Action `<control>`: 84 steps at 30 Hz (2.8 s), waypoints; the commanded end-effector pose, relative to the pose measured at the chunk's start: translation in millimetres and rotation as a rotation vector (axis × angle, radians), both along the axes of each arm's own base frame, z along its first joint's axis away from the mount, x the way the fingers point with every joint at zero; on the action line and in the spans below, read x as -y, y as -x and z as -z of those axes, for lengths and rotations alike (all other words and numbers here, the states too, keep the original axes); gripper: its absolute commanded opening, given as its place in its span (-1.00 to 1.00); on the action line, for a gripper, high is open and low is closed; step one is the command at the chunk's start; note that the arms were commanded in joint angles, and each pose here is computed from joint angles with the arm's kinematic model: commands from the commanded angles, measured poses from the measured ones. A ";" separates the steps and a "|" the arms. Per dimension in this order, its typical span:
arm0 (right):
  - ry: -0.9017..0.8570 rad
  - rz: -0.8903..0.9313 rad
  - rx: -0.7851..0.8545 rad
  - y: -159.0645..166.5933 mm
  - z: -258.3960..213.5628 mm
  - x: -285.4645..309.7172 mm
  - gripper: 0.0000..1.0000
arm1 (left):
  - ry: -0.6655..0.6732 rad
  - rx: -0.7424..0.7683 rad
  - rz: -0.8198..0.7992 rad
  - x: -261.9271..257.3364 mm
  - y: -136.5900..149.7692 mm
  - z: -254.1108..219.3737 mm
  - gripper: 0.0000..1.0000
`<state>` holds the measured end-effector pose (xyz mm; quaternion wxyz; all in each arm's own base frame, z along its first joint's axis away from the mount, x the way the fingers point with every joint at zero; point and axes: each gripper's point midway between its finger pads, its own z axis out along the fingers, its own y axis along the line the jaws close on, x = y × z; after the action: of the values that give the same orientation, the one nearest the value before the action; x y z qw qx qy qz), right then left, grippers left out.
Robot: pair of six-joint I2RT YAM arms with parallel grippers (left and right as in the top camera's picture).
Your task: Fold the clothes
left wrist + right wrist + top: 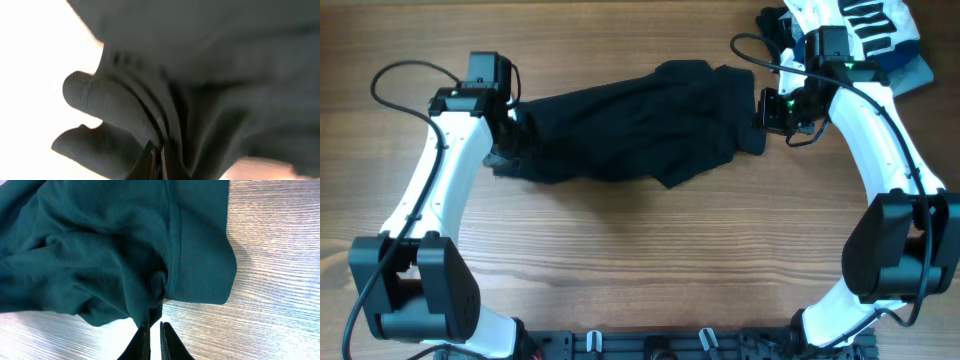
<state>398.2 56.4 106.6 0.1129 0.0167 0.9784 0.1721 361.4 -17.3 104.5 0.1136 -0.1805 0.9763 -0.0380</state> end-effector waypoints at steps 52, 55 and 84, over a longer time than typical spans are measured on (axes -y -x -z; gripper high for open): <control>-0.015 -0.042 0.038 -8.5 0.5 -10.9 -0.78 | 0.080 0.349 -0.315 -36.7 -100.8 76.7 -0.87; -0.015 -0.043 0.041 -9.2 0.3 -11.0 -0.77 | 0.082 0.374 -0.313 -36.9 -103.1 66.6 -0.92; -0.017 -0.154 0.024 4.0 1.5 -45.9 -0.66 | 0.045 -0.018 -0.125 -4.7 56.8 -11.6 -0.72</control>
<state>395.8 97.8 108.5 0.1173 -0.0442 0.9754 0.1813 315.5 -11.4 140.6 0.1619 -0.2444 0.9538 -0.0664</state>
